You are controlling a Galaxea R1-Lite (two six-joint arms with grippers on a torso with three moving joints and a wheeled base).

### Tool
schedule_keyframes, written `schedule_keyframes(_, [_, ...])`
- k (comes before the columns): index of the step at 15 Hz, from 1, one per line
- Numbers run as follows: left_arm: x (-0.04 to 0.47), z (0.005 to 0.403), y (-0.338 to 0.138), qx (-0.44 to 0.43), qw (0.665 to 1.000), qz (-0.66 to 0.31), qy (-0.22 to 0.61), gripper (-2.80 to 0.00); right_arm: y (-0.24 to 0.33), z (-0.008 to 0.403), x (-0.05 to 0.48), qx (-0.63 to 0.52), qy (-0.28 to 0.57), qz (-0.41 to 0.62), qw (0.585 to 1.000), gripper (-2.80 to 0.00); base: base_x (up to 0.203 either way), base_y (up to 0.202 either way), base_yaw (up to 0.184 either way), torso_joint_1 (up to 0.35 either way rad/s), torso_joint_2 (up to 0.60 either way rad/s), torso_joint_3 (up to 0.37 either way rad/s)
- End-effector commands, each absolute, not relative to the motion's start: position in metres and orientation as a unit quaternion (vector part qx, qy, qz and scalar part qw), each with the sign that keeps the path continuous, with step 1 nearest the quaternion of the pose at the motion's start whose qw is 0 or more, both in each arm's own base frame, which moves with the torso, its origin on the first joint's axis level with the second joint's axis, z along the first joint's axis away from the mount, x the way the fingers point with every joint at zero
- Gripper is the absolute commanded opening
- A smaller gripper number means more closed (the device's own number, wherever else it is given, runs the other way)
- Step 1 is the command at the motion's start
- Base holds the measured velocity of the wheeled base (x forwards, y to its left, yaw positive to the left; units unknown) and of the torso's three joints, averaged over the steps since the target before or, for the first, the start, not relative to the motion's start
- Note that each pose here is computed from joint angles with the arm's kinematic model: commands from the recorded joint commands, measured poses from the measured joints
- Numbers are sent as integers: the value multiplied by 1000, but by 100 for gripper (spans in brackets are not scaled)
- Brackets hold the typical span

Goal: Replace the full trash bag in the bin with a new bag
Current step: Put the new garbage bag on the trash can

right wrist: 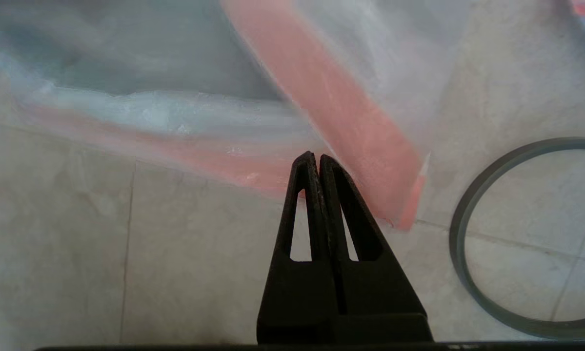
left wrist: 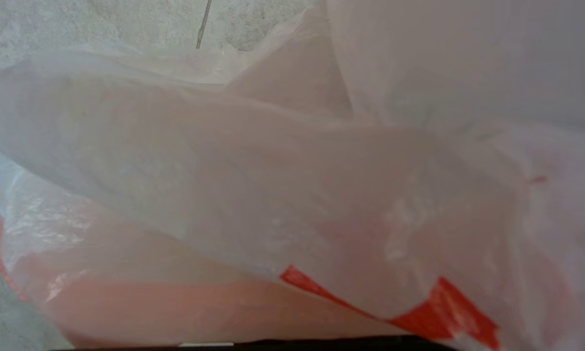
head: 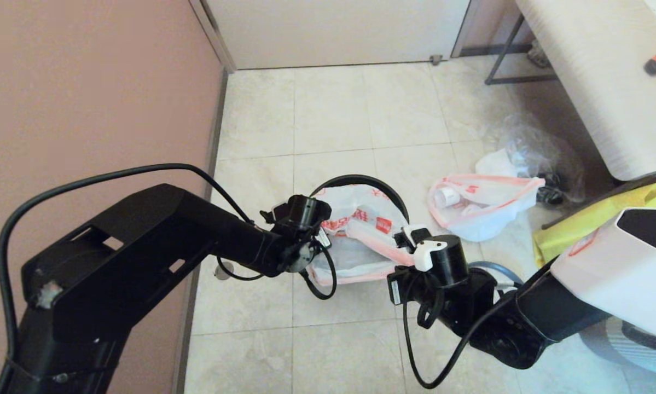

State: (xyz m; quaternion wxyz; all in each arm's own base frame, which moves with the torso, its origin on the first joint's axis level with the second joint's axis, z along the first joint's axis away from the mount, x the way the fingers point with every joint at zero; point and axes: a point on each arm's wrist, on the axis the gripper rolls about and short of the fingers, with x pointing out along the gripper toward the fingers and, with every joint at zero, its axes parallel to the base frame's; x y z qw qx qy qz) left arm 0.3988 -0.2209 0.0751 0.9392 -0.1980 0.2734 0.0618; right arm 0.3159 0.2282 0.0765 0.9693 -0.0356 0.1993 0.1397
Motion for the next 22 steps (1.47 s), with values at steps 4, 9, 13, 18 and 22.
schedule_keyframes(4, [398, 74, -222, -199, 939, 62, 274, -280, 223, 67, 338, -18, 158, 117, 980, -280, 0, 0, 0, 0, 0, 0])
schedule_keyframes(9, [398, 72, -222, -198, 939, 62, 276, -280, 212, 50, 356, -50, 134, 88, 986, -280, 0, 0, 0, 0, 0, 0])
schedule_keyframes(13, [398, 72, -222, -198, 938, 62, 276, -280, 209, 32, 350, -64, 156, 83, 982, -280, 0, 0, 0, 0, 0, 0])
schedule_keyframes(18, [395, 69, -223, -195, 937, 59, 284, -280, 213, 52, 389, -30, 89, 49, 994, -280, 0, 0, 0, 0, 0, 0])
schedule_keyframes(22, [392, 66, -223, -196, 933, 46, 297, -280, 198, 61, 408, -13, 66, 6, 998, -280, 0, 0, 0, 0, 0, 0])
